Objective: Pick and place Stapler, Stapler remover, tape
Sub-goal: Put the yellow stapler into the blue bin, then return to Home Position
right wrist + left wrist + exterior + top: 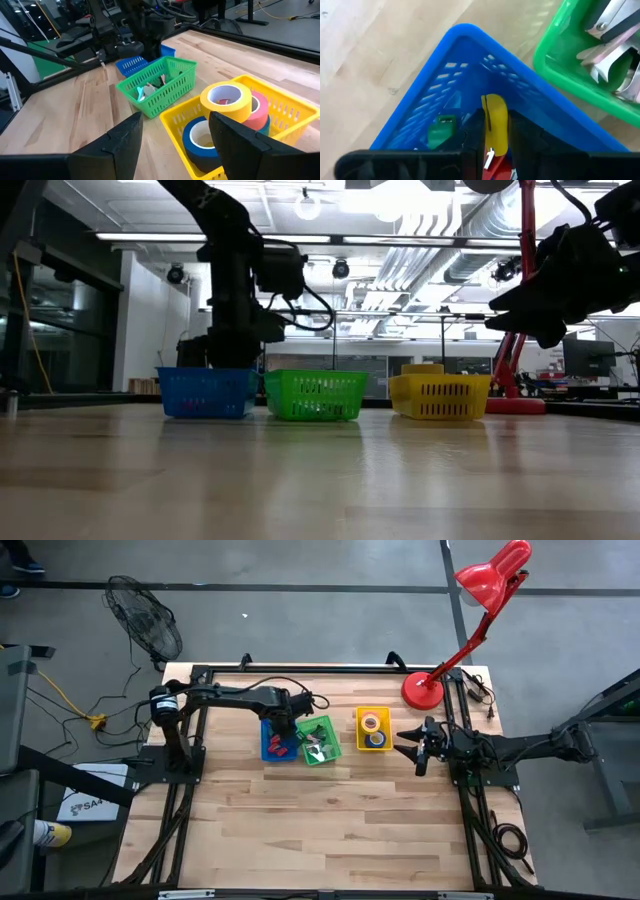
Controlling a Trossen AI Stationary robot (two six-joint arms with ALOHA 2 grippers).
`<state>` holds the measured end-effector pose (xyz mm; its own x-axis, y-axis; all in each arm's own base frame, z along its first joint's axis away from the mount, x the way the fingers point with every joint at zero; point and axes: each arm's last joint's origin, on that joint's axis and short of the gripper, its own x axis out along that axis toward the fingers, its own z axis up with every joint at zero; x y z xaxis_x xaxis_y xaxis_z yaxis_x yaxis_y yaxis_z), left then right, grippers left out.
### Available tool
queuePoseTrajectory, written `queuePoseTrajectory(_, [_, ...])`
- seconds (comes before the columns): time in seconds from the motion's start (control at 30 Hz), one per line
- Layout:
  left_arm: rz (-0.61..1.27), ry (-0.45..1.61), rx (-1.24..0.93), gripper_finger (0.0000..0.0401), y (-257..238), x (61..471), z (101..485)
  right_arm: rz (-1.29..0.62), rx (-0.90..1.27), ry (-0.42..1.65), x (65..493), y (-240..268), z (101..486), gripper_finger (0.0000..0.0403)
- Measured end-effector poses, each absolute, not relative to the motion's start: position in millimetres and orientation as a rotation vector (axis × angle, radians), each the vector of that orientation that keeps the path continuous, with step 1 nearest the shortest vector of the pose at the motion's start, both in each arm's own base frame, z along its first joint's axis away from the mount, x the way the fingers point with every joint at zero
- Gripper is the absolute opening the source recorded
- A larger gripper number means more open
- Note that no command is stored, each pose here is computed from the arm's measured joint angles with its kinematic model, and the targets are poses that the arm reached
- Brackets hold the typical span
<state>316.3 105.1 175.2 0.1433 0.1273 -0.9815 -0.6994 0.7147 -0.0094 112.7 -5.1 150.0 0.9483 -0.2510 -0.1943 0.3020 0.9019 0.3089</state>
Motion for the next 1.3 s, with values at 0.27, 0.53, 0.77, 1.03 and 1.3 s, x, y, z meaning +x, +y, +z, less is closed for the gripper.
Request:
queuePoseTrajectory(0.27, [0.663,1.305,-0.553,0.0127,105,315,175,-0.286,0.343,0.152,113,-5,150,0.0220])
queuePoseTrajectory(0.53, [0.664,1.323,-0.551,0.0186,104,313,176,-0.286,0.343,0.152,113,-5,150,0.0220])
queuePoseTrajectory(0.77, [0.598,1.291,-0.537,0.0190,102,310,189,-0.286,0.343,0.152,113,-5,150,0.0220])
queuePoseTrajectory(1.03, [0.475,1.202,-0.415,0.0190,98,300,223,-0.286,0.343,0.153,113,-5,150,0.0220])
queuePoseTrajectory(1.3, [0.380,1.016,-0.265,0.0190,91,290,266,-0.286,0.343,0.153,113,-5,150,0.0220])
